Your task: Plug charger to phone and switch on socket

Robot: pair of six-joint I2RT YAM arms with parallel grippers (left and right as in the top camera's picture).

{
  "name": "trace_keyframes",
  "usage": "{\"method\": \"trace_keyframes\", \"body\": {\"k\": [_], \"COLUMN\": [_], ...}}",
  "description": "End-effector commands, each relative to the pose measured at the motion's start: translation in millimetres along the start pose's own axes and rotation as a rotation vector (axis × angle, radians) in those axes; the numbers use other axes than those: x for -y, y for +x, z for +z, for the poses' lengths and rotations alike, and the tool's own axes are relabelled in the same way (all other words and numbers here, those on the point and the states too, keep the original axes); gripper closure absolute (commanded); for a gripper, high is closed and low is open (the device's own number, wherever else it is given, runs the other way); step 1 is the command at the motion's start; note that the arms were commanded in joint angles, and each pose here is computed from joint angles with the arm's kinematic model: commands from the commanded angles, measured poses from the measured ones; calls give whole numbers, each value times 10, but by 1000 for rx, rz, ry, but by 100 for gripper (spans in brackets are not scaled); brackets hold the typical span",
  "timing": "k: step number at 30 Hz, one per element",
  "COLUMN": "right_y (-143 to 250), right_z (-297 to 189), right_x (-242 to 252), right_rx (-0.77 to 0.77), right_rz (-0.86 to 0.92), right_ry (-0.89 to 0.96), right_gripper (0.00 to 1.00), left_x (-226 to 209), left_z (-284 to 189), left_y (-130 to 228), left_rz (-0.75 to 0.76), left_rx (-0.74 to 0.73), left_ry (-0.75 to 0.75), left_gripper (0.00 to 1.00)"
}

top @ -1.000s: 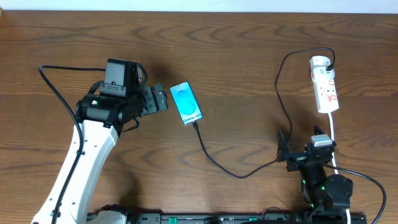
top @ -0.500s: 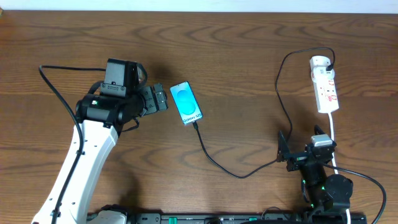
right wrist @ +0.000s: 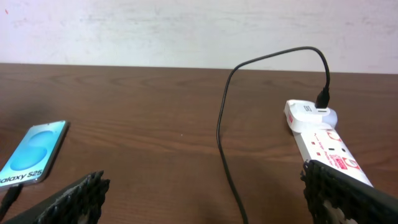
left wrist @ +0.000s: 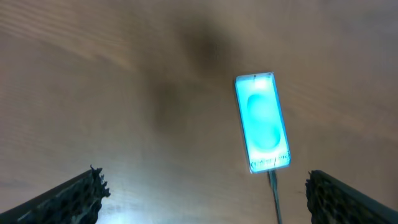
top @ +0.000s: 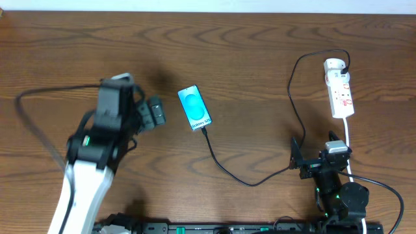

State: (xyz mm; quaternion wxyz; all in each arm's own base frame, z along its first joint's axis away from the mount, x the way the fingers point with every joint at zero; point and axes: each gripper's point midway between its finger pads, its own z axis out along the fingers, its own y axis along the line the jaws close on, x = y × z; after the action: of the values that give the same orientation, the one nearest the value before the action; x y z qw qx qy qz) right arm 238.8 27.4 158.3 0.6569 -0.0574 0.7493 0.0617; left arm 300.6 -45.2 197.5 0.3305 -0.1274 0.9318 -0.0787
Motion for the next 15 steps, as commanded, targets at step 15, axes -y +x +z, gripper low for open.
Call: {"method": "trace_keyframes", "body": {"k": [15], "right_y": [26], "right_z": [5], "right_x": [-11], "right_rx": [1], "right_rz": [-9], "right_ry": [-4], "right_gripper": [1], "left_x": [-418], "left_z": [-412], "left_y": [41], "left_rz": [109], "left_rx": [568], "left_ry": [113], "left_gripper": [1]}}
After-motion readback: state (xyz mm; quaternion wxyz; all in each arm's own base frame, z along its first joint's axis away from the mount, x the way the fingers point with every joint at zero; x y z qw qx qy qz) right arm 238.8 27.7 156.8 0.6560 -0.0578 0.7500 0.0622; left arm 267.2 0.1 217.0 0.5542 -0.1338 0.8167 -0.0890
